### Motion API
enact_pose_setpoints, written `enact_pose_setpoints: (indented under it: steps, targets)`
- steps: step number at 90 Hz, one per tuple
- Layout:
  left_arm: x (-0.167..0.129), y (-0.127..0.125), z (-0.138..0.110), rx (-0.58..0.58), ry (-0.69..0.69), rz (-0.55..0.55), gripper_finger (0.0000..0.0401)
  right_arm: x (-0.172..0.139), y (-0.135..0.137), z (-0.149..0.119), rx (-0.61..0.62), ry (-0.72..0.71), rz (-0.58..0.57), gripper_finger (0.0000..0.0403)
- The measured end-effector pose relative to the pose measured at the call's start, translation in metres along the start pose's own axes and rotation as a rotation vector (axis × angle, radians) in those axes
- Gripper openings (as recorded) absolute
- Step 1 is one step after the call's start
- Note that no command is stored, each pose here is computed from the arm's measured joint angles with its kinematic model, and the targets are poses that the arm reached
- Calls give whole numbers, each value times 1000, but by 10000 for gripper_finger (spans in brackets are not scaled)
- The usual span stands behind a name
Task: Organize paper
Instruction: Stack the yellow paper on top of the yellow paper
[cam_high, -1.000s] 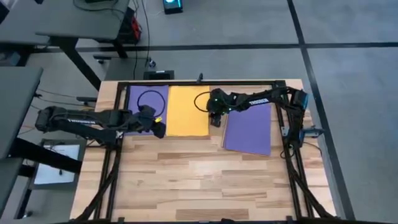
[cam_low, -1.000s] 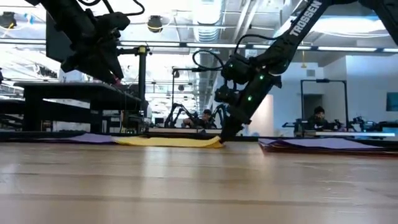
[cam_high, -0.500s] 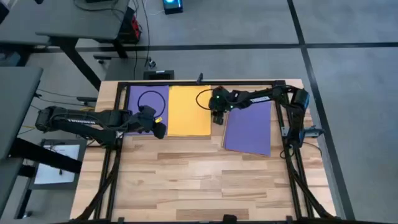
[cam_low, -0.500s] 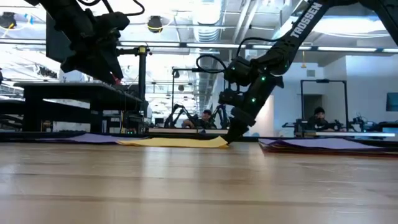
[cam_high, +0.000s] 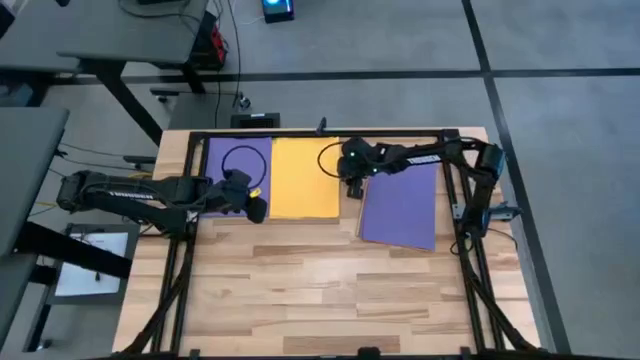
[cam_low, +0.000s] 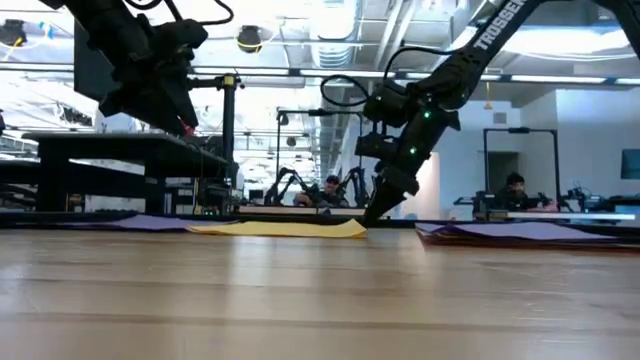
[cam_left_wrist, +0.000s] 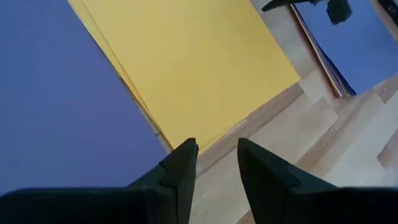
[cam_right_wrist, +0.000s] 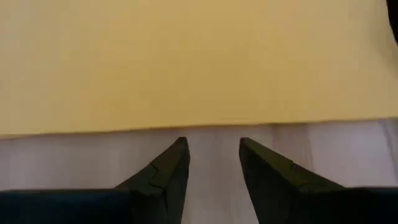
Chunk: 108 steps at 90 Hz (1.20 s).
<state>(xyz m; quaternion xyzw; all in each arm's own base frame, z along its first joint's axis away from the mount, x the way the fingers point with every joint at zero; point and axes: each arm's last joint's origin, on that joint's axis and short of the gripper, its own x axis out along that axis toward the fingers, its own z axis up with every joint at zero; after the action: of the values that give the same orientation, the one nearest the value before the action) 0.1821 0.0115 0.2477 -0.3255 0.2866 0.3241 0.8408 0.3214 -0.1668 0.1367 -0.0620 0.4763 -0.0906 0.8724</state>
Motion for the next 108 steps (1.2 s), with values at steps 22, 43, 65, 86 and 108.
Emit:
enact_pose_setpoints:
  steps: [22, 43, 65, 86, 108]
  targets:
    - [0, 0, 0, -1, 0, -1, 103, 15, -10, -4, 13, -35, -28, 134]
    - [0, -1, -1, -14, 12, -9, 103, 15, -7, 8, -132, -134, -69, 134]
    - [-1, -2, -2, -4, 17, -16, 103, 12, -8, 5, -205, -90, -70, 134]
    - [-1, -2, -2, -3, 15, -17, 103, -8, -12, 1, -91, 1, -80, 134]
    - [7, 7, -10, 106, 72, 68, 103, -49, 20, 10, 207, 40, 130, 134]
